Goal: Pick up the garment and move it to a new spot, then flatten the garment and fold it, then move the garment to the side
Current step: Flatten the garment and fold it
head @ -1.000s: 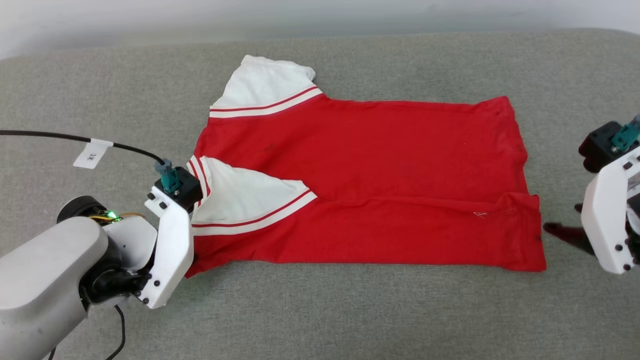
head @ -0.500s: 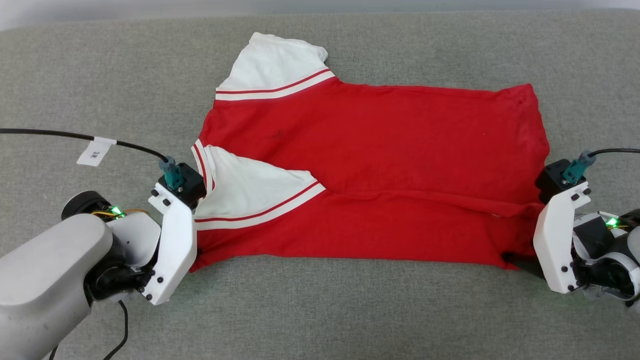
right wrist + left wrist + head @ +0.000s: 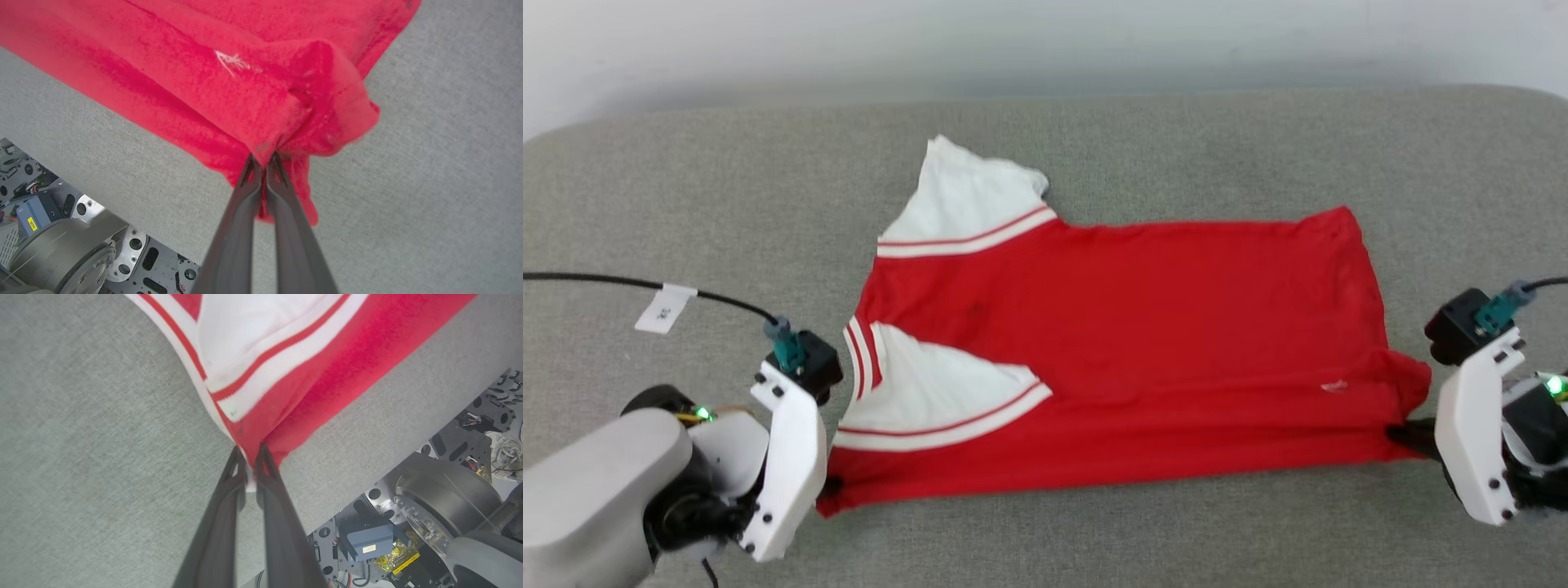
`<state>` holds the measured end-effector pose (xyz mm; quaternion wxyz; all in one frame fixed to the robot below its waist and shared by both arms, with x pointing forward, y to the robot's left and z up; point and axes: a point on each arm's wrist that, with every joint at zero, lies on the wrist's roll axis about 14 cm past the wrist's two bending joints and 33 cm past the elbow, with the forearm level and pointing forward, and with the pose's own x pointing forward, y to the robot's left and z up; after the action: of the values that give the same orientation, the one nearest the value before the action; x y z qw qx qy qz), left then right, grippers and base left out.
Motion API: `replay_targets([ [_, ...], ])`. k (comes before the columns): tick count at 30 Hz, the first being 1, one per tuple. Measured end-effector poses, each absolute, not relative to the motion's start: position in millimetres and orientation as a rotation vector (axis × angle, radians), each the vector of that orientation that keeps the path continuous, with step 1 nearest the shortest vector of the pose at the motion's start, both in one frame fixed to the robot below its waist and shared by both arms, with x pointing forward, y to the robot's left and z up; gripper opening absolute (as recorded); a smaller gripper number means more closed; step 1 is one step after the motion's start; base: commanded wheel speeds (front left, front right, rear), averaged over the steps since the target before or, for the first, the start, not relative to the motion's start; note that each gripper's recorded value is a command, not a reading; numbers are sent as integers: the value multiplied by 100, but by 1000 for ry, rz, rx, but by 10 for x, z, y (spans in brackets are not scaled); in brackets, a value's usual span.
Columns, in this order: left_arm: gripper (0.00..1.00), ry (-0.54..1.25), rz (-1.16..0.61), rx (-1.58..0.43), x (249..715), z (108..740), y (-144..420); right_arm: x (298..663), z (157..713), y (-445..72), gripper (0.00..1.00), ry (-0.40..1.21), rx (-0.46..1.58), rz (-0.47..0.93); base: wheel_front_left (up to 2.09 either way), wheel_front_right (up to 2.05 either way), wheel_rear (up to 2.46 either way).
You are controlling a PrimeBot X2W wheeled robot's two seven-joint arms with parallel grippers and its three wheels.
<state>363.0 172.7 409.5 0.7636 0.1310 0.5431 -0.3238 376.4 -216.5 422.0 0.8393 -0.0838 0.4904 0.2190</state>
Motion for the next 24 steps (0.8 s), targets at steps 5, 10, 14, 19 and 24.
replay_targets([
  [5, 0, 1220, -735, 279, 3333, 4054, 1722, 3503, 4234, -2269, 0, 1063, -173, 467, 0, 0, 0],
  [10, 0, 1250, -740, 241, 3185, 3917, 1691, 3251, 4008, -2325, 0, 1151, -160, 462, 0, 0, 0],
  [14, 100, 1232, -743, 244, 3196, 3878, 1665, 3347, 3989, -2327, 100, 1096, -142, 435, 0, 0, 0],
  [19, 100, 1118, -705, 237, 3454, 4094, 1695, 3619, 4228, -2271, 100, 905, -152, 424, 0, 0, 0],
  [24, 100, 856, -635, 277, 4046, 4566, 1694, 4049, 4802, -2258, 100, 569, -124, 380, 0, 0, 0],
])
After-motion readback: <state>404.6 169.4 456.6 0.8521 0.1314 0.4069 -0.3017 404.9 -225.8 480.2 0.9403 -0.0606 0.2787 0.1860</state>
